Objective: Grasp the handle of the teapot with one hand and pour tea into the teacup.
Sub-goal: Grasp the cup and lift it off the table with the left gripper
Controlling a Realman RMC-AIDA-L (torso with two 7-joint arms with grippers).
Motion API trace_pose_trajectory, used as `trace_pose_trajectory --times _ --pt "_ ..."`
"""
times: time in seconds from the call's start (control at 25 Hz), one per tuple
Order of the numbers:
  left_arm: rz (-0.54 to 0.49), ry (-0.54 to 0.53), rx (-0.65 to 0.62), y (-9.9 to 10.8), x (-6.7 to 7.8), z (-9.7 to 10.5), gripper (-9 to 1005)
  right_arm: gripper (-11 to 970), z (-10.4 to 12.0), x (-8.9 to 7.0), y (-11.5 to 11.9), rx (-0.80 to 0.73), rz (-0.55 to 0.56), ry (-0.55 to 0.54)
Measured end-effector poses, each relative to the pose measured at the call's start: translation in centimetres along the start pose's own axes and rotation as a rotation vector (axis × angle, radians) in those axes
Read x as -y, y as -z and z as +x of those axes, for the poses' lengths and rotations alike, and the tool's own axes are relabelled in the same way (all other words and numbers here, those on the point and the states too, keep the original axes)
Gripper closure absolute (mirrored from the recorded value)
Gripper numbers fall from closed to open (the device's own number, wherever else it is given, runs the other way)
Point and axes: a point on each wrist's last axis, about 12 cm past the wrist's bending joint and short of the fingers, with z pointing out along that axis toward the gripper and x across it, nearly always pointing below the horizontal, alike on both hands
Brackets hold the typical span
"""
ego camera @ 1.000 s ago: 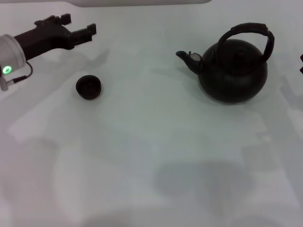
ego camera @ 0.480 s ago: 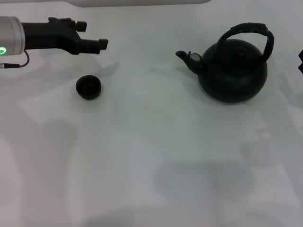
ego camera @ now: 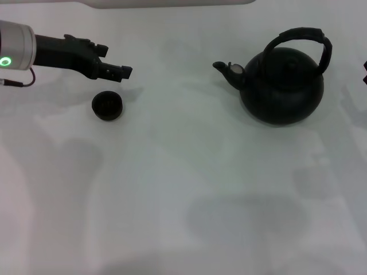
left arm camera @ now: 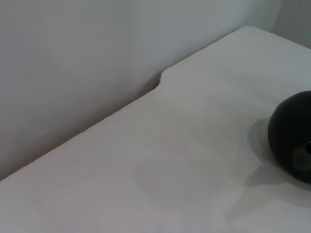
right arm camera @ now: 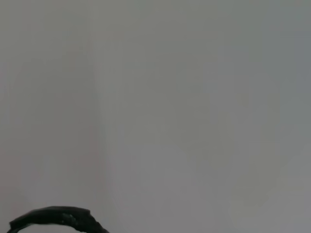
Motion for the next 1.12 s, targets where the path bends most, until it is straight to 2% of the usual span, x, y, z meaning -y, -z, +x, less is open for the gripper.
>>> trace_pose_trajectory --times 0.56,0.8,1.12 --pt "0.026 0.010 -0.077 -0.4 0.4 1.0 142 96 0.0 0.0 -0.1 0.001 0.002 0.000" --pt "-0.008 0.017 -0.126 -0.6 0.1 1.1 144 96 0.0 0.0 -0.1 0.001 0.002 0.000" --pt "0.007 0.011 -0.148 -1.5 0.5 1.3 147 96 0.0 0.0 -0.1 0.001 0.002 0.000"
